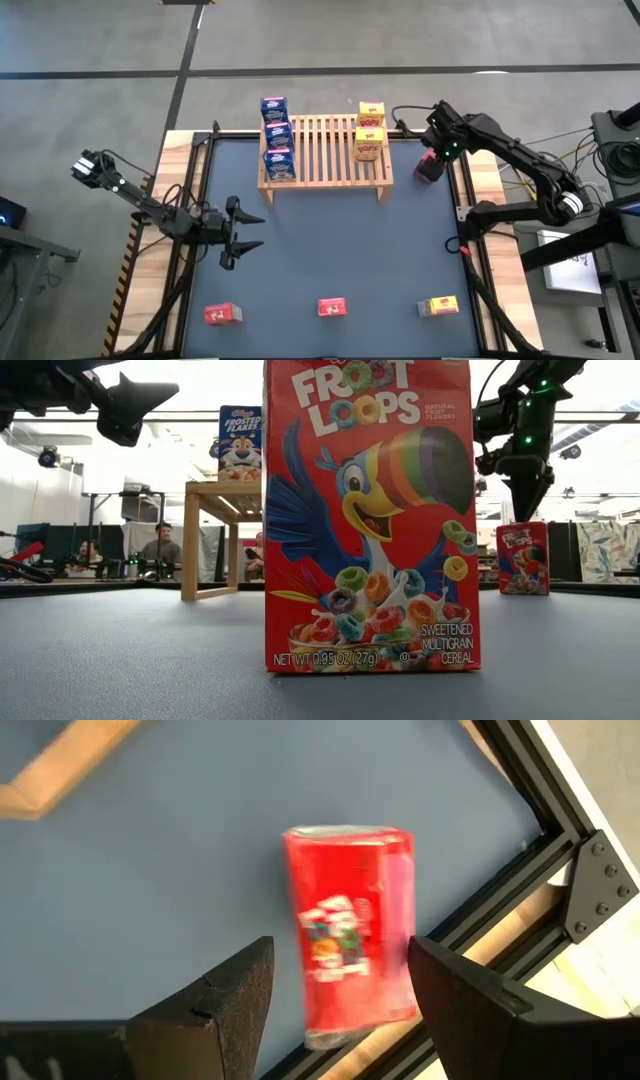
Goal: Stack cereal on shelf
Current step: Put the top red cereal box on the shelf
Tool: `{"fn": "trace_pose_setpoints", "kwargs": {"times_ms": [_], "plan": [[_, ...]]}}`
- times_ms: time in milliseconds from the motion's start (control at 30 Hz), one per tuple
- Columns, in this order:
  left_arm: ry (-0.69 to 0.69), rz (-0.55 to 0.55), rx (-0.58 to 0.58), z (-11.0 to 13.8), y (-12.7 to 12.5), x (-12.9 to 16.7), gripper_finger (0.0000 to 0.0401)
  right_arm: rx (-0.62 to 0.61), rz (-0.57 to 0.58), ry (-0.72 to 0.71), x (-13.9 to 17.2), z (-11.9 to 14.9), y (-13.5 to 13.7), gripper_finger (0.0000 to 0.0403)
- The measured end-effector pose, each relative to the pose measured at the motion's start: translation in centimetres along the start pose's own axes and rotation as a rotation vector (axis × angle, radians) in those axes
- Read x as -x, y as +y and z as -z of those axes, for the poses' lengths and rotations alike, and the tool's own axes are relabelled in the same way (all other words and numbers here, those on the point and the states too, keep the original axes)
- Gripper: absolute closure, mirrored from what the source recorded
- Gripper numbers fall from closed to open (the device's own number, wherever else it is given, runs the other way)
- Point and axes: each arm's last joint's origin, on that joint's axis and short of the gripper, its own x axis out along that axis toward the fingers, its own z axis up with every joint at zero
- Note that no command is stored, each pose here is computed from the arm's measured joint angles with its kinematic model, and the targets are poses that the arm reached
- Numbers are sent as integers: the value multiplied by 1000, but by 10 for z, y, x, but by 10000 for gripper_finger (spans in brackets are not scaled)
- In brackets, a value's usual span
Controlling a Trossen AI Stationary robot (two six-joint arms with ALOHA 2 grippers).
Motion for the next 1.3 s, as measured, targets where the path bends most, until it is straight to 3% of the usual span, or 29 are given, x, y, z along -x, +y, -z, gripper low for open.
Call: {"fn": "trace_pose_setpoints", "kwargs": {"times_ms": [333,800,1300], "plan": [[7,-1,-6,2,-1,-2,142,-4,-23,1,-6,3,2,184],[24,-2,-16,6,-2,-5,142,4,29,-29,-16,2,0,184],[15,-5,-9,5,-2,-5,142,1,37,-77,12,-8,-3,184]]}}
